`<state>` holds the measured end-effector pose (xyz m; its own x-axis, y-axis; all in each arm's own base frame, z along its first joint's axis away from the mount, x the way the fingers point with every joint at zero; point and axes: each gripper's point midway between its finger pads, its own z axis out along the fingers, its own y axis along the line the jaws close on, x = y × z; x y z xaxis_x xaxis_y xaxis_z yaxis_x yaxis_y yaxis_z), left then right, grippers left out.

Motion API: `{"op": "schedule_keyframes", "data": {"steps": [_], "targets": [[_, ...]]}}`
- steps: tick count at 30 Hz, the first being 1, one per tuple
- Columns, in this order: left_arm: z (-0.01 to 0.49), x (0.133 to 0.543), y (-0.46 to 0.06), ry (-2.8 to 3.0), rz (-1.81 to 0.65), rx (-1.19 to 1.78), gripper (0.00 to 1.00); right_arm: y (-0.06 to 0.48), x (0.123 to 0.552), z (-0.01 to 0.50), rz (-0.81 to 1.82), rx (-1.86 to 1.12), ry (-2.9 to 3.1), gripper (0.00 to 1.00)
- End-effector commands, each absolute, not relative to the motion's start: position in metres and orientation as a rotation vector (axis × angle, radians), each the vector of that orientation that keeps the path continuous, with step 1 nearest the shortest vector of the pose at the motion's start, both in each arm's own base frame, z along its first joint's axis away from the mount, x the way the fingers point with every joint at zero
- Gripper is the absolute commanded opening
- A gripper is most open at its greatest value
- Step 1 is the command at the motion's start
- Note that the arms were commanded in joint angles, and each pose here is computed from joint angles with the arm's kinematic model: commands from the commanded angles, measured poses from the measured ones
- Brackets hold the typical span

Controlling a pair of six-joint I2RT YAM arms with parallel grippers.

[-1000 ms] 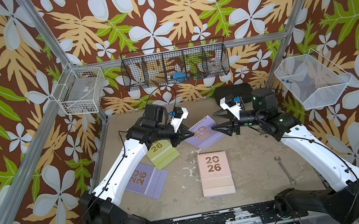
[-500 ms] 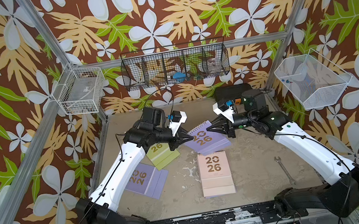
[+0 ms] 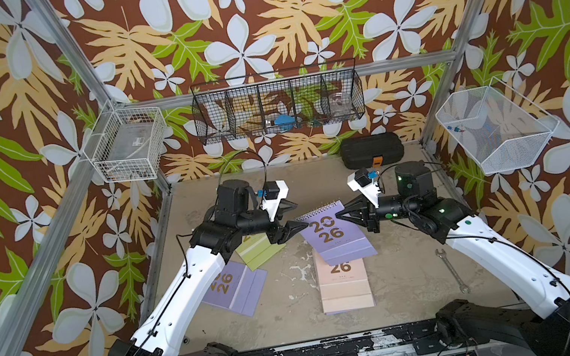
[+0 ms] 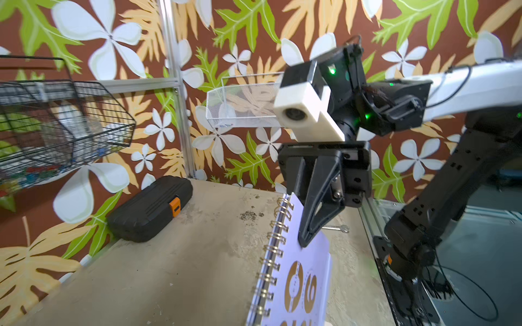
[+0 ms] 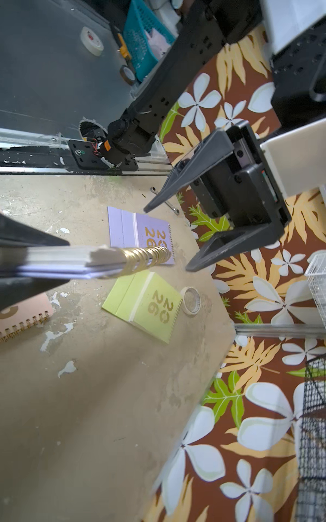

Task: Stack the calendars
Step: Place the calendar at the calendar.

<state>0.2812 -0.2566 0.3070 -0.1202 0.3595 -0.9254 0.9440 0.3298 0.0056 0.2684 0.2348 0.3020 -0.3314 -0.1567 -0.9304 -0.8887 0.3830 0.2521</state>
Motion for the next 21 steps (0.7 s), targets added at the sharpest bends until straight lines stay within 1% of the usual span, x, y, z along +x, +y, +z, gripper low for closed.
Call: {"op": "schedule_keyframes", "data": {"steps": [1, 3, 6, 11, 17, 21], "targets": [[0.325, 0.304, -0.247, 1.686, -0.815, 0.935, 0.66, 0.224, 0.283, 0.308, 1.092, -0.685, 1.799, 0.00], [0.317, 0.315, -0.236, 1.763, -0.808, 0.775, 0.65, 0.216, 0.283, 0.296, 1.151, -0.576, 1.863, 0.00], [0.294, 0.319, -0.229, 1.870, -0.846, 0.633, 0.63, 0.207, 0.280, 0.273, 1.262, -0.436, 1.951, 0.00], [0.264, 0.314, -0.220, 1.986, -0.946, 0.400, 0.57, 0.205, 0.263, 0.240, 1.406, -0.294, 2.023, 0.00], [0.222, 0.305, -0.203, 2.093, -0.960, 0.168, 0.54, 0.195, 0.255, 0.207, 1.496, -0.133, 2.086, 0.00], [0.190, 0.297, -0.201, 2.190, -1.012, 0.055, 0.53, 0.188, 0.254, 0.189, 1.568, -0.031, 2.112, 0.00]]}}
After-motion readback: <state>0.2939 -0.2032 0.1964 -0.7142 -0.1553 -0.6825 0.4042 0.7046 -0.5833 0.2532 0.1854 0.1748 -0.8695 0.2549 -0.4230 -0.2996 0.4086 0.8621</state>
